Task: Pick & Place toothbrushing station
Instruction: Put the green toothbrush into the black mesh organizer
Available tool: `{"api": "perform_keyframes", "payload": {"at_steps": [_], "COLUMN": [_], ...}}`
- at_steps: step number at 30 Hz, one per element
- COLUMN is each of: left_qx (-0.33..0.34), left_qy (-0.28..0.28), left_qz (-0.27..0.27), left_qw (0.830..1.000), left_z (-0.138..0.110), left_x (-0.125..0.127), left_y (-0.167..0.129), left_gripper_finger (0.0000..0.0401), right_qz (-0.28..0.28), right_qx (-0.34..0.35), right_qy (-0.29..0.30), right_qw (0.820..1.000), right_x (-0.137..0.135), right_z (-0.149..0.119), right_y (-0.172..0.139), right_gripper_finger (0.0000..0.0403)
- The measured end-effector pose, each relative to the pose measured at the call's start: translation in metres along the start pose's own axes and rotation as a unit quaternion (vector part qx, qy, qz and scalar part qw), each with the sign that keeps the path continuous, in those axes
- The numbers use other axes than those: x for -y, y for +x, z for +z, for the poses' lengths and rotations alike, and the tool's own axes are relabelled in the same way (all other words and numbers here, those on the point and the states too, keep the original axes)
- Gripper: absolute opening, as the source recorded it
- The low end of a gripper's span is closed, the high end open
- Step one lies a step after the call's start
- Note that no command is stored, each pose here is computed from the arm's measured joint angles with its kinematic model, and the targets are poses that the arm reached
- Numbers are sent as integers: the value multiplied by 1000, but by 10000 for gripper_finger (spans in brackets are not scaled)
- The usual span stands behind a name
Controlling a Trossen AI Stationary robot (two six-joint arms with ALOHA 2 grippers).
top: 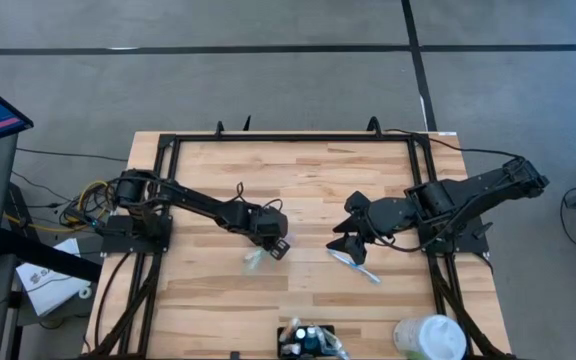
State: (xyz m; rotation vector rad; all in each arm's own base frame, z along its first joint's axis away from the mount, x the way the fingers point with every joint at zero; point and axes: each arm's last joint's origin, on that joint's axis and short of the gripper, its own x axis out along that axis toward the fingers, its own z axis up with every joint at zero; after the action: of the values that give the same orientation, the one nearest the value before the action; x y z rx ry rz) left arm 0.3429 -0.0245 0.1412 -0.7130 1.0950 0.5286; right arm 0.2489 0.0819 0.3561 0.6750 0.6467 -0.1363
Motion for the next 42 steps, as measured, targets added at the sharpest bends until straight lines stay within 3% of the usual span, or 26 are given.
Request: {"api": "perform_keyframes", "payload": {"at_steps": [2,10,15,23,27,31,36,42], "left_qx": [-4,2,27,132,215,297,361,374], "left_qy": [7,18,23,15,-1,-3,1,30], "left_qz": [-5,-21,-54,-118,-183,-262,-320,-343], "left_qw": [1000,1000,998,984,959,918,876,861], "left_z": [0,-3,-3,0,3,7,6,-4], "left_x": [0,5,11,18,24,30,35,42], "left_y": [0,-15,-42,-102,-139,-175,-204,-212], "left_gripper_finger": [11,9,9,8,6,6,6,7], "right_qz": [0,1,1,9,39,85,118,136], "right_qx": [0,-1,0,7,33,74,105,113], "right_qy": [0,1,2,5,1,-9,-15,-21], "right_qw": [1000,1000,1000,1000,999,994,987,984], "right_x": [0,0,-1,-2,-8,-17,-24,-30], "right_z": [0,0,0,2,6,14,19,17], "right_y": [0,0,0,0,-1,-3,-6,-8], "right_gripper_finger": [282,282,282,282,282,282,282,282]}}
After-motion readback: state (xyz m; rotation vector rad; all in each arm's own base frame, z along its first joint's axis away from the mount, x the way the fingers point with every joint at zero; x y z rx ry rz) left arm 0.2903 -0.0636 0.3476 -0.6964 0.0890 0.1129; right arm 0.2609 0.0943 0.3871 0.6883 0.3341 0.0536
